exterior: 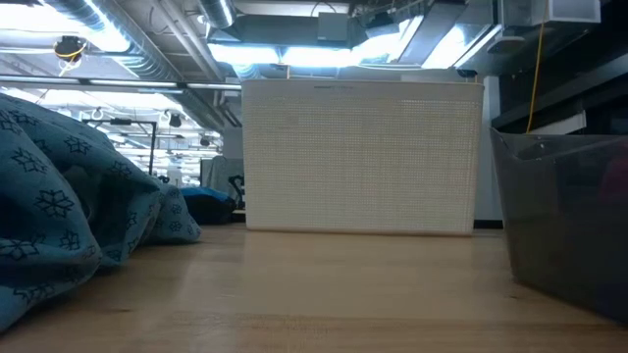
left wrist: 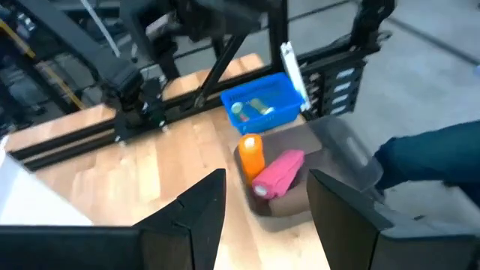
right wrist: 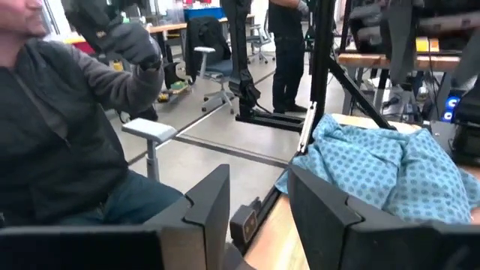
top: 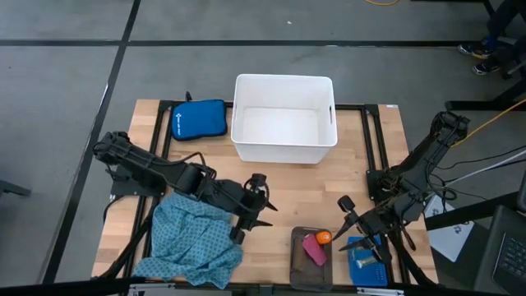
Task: Pick & place medical supplies in basket/bin
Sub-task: Put the blue patient gown into the white bin
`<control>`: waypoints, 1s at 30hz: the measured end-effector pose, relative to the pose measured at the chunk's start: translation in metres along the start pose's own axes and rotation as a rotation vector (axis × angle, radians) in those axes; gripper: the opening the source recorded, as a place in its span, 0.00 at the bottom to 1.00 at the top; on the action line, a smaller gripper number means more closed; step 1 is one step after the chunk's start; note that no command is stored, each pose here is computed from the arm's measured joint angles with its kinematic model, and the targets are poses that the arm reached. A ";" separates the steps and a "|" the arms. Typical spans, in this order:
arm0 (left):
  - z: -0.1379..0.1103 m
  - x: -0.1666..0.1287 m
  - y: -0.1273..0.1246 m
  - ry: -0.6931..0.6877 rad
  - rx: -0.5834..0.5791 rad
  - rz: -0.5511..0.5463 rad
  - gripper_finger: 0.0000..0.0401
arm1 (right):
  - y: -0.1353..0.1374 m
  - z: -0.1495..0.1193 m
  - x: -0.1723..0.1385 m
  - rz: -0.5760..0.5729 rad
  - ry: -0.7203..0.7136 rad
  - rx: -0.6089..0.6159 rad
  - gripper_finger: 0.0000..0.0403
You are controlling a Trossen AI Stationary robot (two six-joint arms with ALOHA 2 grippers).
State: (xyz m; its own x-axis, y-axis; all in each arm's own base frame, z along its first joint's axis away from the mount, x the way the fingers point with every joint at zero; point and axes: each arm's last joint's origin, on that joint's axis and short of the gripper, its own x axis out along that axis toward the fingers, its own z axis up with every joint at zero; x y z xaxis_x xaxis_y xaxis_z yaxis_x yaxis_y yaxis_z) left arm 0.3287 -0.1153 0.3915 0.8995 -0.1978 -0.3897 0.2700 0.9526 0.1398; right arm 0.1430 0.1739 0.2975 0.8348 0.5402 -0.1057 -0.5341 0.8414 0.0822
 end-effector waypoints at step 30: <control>0.011 -0.014 -0.020 -0.119 0.055 -0.391 0.46 | -0.002 0.017 -0.009 -0.017 -0.132 -0.189 0.34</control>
State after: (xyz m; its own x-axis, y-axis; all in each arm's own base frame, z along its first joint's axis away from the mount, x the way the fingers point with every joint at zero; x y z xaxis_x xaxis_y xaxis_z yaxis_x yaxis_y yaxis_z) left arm 0.3142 -0.1337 0.4044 0.7582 -0.5705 -0.3157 0.6141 0.7875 0.0516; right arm 0.1391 0.1675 0.3149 0.8476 0.5300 0.0257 -0.5248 0.8445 -0.1068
